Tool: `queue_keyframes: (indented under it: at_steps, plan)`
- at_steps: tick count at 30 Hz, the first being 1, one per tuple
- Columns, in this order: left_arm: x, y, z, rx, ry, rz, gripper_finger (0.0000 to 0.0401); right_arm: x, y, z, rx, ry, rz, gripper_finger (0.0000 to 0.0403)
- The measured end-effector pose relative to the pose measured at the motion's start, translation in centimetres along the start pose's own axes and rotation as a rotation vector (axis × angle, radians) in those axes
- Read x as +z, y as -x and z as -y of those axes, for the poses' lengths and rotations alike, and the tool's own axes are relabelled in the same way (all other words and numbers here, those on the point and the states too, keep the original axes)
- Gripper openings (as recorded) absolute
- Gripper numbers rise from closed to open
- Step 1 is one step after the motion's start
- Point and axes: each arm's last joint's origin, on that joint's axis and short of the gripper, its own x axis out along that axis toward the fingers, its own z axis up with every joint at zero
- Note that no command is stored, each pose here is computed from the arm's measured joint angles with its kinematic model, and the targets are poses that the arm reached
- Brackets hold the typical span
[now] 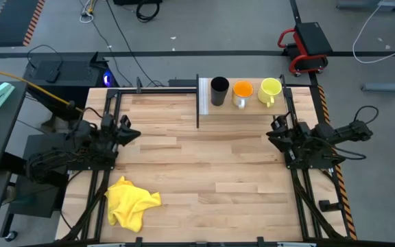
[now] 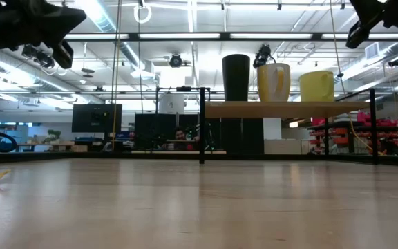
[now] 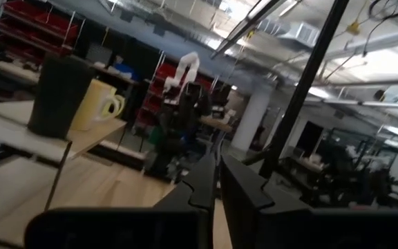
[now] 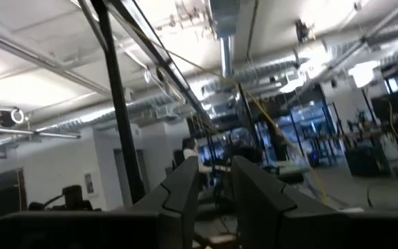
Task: Stack small to large cups/mugs on shelf
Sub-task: Return to Home Position
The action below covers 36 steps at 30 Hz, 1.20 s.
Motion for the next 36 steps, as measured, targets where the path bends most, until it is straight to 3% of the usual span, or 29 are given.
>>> queue_keyframes:
  at_steps: [5, 11, 19, 30, 36]
  plan:
    - [-0.4, 0.0, -0.2, 0.026, -0.042, -0.038, 0.0023, -0.4, 0.0, 0.2, -0.020, -0.011, -0.039, 0.0098]
    - [-1.0, 0.1, -0.6, 0.062, -0.074, -0.095, 0.0029, -1.8, 0.1, 0.6, -0.059, 0.020, -0.186, 0.0098]
    - [-2.2, 0.3, -1.1, 0.121, -0.044, -0.216, 0.0034, -3.1, 0.5, 1.0, -0.095, 0.075, -0.327, 0.0098]
    - [-2.3, 0.3, -1.2, 0.125, -0.065, -0.232, 0.0023, -3.9, 0.8, 1.2, -0.096, 0.146, -0.414, 0.0098]
    - [-2.3, 0.3, -1.2, 0.125, -0.065, -0.231, 0.0031, -4.0, 0.9, 1.2, -0.114, 0.077, -0.428, 0.0098]
